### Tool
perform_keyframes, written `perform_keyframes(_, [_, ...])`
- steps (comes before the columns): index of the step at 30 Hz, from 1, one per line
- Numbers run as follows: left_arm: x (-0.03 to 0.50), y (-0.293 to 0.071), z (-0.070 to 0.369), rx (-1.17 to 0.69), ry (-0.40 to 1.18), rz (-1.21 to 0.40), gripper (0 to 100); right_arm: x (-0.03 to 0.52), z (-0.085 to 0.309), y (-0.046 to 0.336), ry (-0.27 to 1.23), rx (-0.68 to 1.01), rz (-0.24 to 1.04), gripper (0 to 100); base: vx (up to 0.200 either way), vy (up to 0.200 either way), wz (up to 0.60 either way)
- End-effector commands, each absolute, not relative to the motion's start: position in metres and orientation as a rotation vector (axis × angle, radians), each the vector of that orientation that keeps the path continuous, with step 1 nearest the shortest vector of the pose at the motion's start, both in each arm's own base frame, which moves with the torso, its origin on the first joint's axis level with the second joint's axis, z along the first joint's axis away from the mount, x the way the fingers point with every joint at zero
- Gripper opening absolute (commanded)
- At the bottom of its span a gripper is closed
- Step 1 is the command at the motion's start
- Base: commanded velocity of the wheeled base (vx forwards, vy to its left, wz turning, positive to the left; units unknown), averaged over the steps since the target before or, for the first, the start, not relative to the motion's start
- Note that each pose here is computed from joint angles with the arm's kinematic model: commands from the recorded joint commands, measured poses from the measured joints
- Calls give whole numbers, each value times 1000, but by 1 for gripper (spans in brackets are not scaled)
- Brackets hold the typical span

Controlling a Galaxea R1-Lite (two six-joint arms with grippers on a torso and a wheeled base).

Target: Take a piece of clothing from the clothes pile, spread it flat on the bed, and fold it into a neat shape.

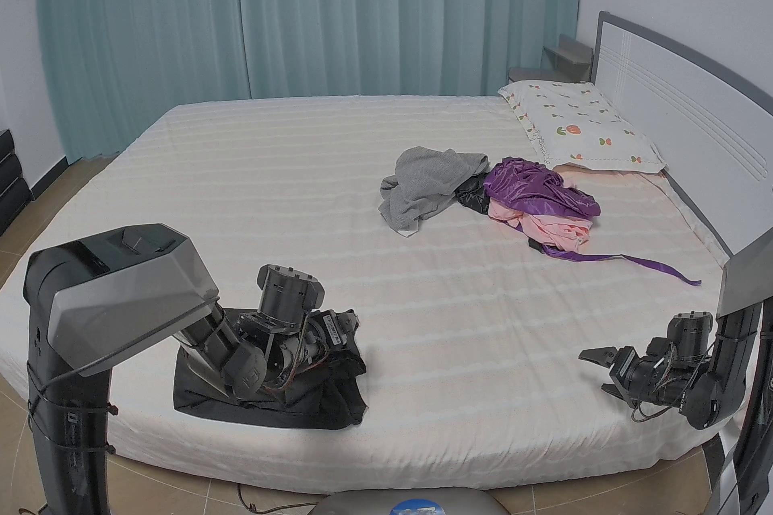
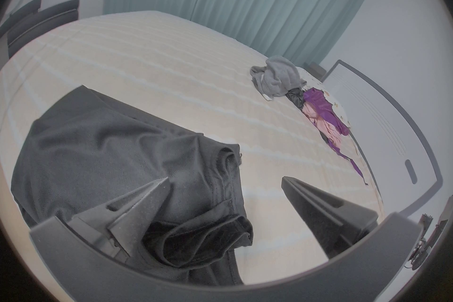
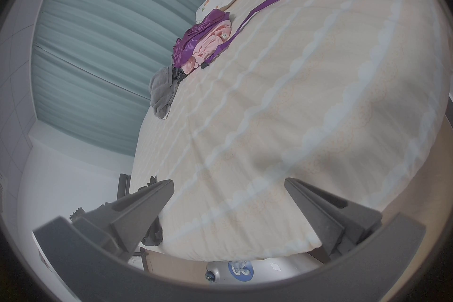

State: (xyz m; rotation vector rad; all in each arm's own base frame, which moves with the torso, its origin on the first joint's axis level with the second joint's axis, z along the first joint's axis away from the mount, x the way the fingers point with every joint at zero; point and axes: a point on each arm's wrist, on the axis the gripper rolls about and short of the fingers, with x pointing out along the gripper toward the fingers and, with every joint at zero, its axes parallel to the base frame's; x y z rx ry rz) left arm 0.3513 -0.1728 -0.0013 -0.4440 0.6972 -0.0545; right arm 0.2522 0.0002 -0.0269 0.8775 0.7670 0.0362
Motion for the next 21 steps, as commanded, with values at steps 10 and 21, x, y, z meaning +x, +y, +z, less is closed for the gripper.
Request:
perform_keyframes(10, [335, -140, 53, -674, 600, 24, 100, 256, -20, 7, 706, 847, 82, 100, 0, 0, 0])
perform_keyframes(21, [319, -54, 45, -1029, 651, 43, 100, 257, -5, 43, 683, 792, 220, 100, 0, 0, 0])
